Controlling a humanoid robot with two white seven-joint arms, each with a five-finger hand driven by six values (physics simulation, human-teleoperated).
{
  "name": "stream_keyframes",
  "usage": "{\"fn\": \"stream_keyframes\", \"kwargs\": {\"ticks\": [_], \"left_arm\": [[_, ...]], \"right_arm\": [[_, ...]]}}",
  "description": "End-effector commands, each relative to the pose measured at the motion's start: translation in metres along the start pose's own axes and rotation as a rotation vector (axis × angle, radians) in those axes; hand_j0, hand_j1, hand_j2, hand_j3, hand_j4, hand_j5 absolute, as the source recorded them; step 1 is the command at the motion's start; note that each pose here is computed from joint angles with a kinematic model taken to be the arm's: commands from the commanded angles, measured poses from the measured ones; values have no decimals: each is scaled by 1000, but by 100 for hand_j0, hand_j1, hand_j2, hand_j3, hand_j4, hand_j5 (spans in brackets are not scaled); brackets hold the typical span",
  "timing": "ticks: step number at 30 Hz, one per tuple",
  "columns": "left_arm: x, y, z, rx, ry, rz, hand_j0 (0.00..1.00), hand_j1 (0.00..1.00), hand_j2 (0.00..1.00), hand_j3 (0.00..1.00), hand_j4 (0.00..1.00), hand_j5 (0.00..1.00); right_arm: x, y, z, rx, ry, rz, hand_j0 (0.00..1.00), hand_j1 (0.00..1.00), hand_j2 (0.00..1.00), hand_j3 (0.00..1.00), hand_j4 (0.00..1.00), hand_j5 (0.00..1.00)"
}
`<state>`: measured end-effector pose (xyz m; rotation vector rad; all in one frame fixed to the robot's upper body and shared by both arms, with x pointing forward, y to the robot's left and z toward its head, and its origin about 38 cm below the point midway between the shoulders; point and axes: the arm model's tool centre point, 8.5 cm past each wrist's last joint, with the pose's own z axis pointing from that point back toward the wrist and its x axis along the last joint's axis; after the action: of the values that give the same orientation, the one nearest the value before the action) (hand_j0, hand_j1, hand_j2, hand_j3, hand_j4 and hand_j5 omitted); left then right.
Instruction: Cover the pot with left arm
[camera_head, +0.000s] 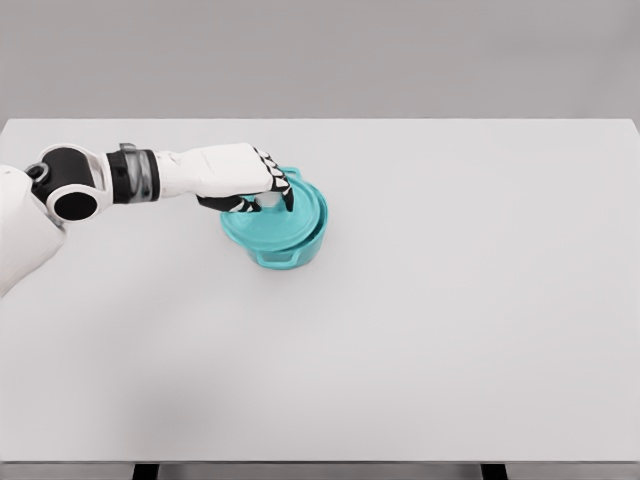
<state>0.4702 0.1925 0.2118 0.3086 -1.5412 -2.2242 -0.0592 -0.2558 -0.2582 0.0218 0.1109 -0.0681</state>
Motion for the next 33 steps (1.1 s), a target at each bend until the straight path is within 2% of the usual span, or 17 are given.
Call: {"fn": "stream_keyframes", "kwargs": {"ticks": [1,18,33], "left_arm": [[-1,1,1,8,2,12,62,62,62,62,62,62],[1,9,-4,20,-8,3,62,62,62,62,62,62],[-3,8,-8,20,0,14,66,66,66,66,66,66]], "right_arm": [[0,0,0,0,0,-1,100,100,100,100,100,100],[0,0,0,0,0,1,100,100,100,100,100,100],[0,0,0,0,0,1,100,100,100,100,100,100]]}}
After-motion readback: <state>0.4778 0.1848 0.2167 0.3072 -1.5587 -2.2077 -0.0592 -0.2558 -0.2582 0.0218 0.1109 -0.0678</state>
